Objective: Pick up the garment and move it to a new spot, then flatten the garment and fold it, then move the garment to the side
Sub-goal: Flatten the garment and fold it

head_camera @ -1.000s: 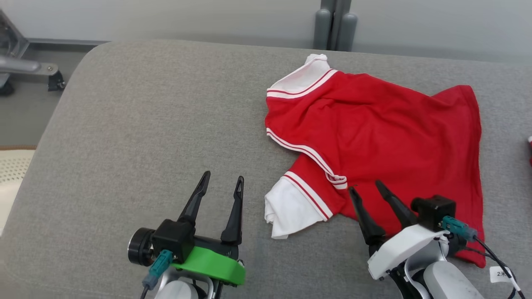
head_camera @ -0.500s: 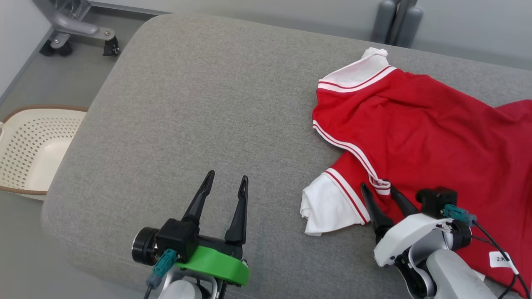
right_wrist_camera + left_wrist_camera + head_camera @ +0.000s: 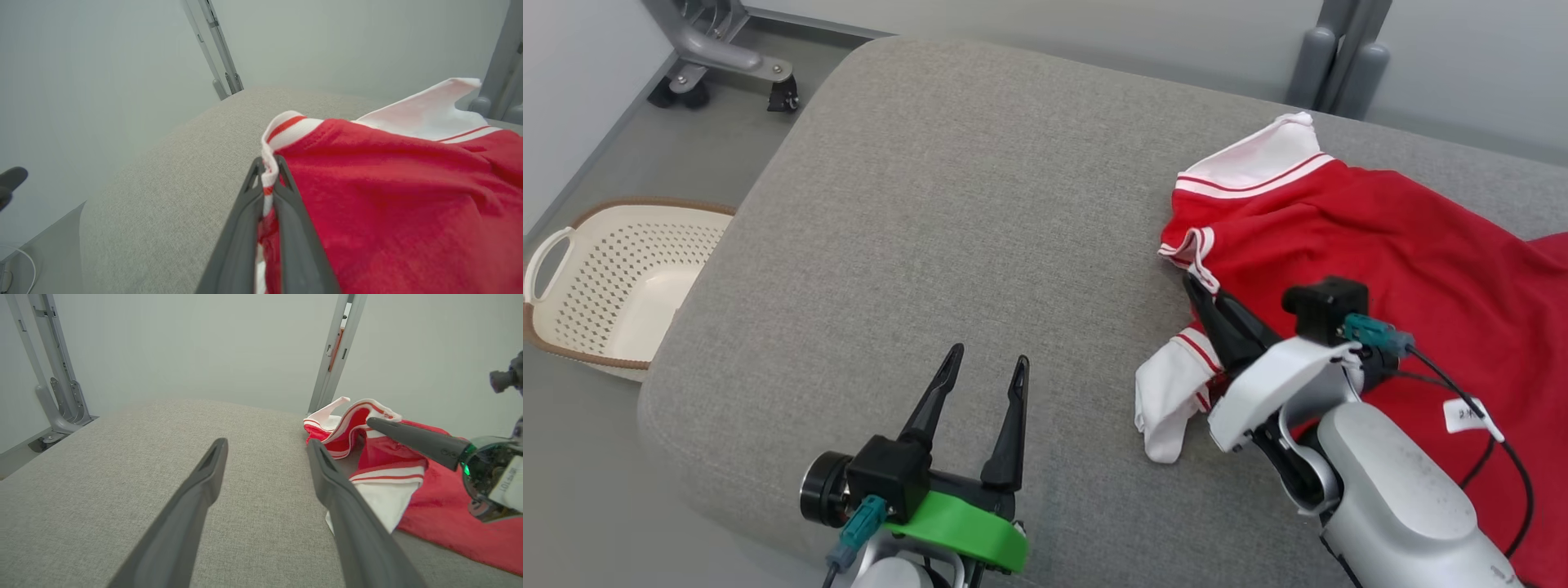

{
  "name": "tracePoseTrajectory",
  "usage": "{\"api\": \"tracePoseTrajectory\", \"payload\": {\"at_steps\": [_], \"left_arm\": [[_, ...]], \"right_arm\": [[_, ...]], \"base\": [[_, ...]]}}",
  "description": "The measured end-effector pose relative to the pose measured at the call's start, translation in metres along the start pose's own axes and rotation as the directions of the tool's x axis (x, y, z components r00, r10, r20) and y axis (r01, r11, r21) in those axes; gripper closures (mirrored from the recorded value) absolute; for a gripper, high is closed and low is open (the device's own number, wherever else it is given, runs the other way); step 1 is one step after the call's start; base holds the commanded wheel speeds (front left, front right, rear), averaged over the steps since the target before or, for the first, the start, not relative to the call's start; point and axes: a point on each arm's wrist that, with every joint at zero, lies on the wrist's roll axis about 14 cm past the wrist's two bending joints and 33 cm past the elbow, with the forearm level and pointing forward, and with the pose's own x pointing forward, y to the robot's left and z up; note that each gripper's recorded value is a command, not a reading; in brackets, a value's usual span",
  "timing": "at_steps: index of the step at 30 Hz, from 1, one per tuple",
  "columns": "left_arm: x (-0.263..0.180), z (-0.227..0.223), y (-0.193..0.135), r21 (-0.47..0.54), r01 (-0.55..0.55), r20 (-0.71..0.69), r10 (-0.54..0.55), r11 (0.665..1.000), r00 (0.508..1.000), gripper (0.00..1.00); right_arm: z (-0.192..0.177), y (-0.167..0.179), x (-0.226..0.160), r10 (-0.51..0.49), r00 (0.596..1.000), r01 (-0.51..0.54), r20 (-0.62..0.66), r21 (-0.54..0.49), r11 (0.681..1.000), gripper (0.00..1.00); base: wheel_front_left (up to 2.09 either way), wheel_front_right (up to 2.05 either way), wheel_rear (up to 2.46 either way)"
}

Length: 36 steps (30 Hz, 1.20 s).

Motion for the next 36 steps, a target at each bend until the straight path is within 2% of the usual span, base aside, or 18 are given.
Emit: {"api": "tracePoseTrajectory", "payload": {"at_steps": [4, 8, 11, 14, 20, 27, 31, 36], "left_arm": [[-0.005, 0.002, 0.007, -0.005, -0.03, 0.002, 0.03, 1.0, 1.0, 0.0], [-0.011, 0.002, 0.015, -0.005, -0.067, -0.001, 0.067, 0.998, 0.998, 0.0], [-0.015, 0.003, 0.023, -0.007, -0.098, 0.001, 0.098, 0.995, 0.995, 0.0], [-0.017, 0.005, 0.031, -0.005, -0.133, 0.004, 0.133, 0.991, 0.991, 0.0], [-0.018, 0.003, 0.037, 0.002, -0.161, -0.004, 0.161, 0.987, 0.987, 0.0], [-0.017, 0.005, 0.032, 0.0, -0.138, 0.003, 0.138, 0.99, 0.99, 0.0], [-0.01, 0.006, 0.027, 0.003, -0.107, 0.012, 0.107, 0.994, 0.994, 0.0], [0.0, 0.009, 0.019, 0.012, -0.066, 0.025, 0.066, 0.998, 0.998, 0.0]], "right_arm": [[0.006, 0.012, 0.028, 0.052, 0.998, -0.054, -0.033, -0.046, 0.997, 1.0], [0.002, 0.008, 0.049, 0.05, 0.996, -0.058, -0.08, -0.091, 0.994, 1.0], [-0.002, 0.008, 0.064, 0.043, 0.994, -0.051, -0.102, -0.078, 0.996, 1.0], [-0.001, 0.02, 0.081, 0.067, 0.992, -0.074, -0.104, -0.068, 0.995, 0.0], [-0.002, 0.023, 0.098, 0.073, 0.992, -0.08, -0.105, -0.057, 0.995, 0.0], [0.011, 0.015, 0.091, 0.053, 0.997, -0.058, -0.047, -0.11, 0.992, 0.0], [0.016, -0.006, 0.072, 0.007, 1.0, -0.007, -0.005, -0.12, 0.993, 0.0], [0.019, -0.044, 0.03, -0.087, 0.995, 0.091, 0.04, -0.135, 0.987, 0.0]], "base": [[0.0, 0.0, 0.0], [0.0, 0.0, 0.0], [0.0, 0.0, 0.0], [0.0, 0.0, 0.0], [0.0, 0.0, 0.0], [0.0, 0.0, 0.0], [0.0, 0.0, 0.0], [0.0, 0.0, 0.0]]}}
